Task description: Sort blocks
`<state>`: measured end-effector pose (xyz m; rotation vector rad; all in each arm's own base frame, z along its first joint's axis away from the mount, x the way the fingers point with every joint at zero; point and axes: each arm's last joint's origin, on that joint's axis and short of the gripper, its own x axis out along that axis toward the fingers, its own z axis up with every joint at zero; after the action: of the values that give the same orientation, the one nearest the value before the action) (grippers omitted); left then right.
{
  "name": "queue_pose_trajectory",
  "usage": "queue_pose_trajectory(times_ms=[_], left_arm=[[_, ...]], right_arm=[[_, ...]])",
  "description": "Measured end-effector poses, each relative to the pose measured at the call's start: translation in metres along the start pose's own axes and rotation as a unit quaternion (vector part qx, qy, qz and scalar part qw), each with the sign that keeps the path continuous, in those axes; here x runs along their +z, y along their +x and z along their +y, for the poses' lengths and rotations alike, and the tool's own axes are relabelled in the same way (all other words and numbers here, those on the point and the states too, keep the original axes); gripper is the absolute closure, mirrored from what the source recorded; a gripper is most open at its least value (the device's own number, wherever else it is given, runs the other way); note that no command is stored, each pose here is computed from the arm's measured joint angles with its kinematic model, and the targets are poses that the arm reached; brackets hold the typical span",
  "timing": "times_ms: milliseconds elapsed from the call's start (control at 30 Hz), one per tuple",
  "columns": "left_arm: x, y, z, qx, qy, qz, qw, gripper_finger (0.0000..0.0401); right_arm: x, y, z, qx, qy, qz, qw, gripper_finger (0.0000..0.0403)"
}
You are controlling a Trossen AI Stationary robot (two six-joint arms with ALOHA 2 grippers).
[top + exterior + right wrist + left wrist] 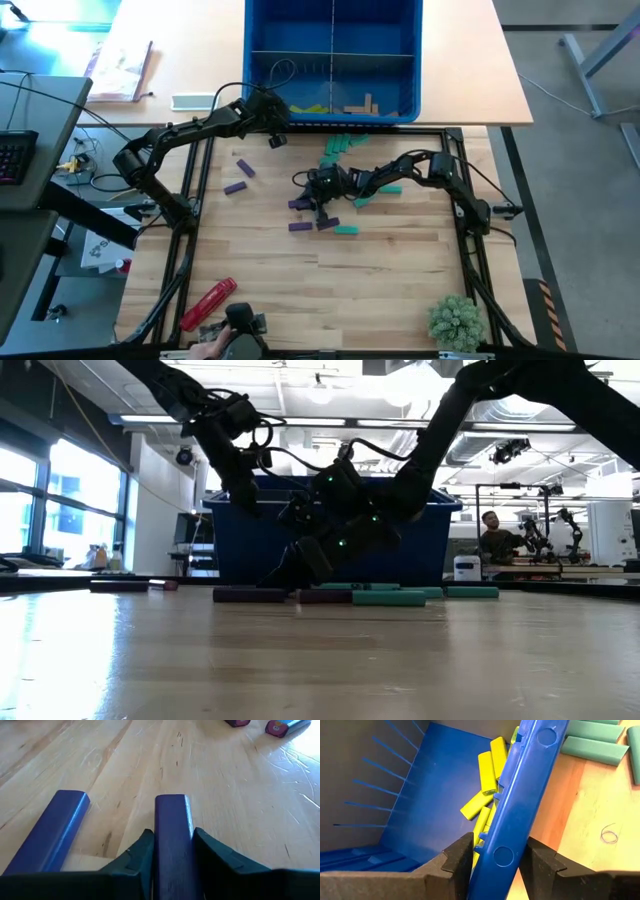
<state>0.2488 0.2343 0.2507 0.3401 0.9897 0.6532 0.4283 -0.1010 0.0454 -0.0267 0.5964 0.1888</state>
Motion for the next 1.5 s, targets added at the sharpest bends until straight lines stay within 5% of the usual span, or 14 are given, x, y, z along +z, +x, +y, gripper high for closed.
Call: queue_pose_trajectory(times_ms=[533,733,1033,1267,1500], left_arm=[[0.000,0.000,0.000,0.001,0.003,-0.001,1.000,0.0277],[0.001,0.000,0.000,0.000,0.016,-0.002,1.000,0.0277],[0.001,0.000,0.000,-0.002,0.026,-0.003,1.000,0.0277],[0.001,0.000,-0.001,-0.005,0.027,-0.004,1.000,0.0277],[0.001,0.000,-0.001,-0.005,0.026,-0.005,1.000,0.0277]], right_arm=[[0.006,-0.001,0.001,-0.013,0.020,-0.023,0.999,0.0312],[0.033,-0.023,0.000,-0.001,0.027,-0.039,0.999,0.0312],[0.111,-0.107,0.012,-0.016,-0.073,-0.048,0.996,0.0312],[0.149,-0.191,-0.012,-0.182,-0.115,-0.075,0.974,0.0311],[0.152,-0.253,-0.083,-0.363,-0.102,-0.181,0.908,0.0311]])
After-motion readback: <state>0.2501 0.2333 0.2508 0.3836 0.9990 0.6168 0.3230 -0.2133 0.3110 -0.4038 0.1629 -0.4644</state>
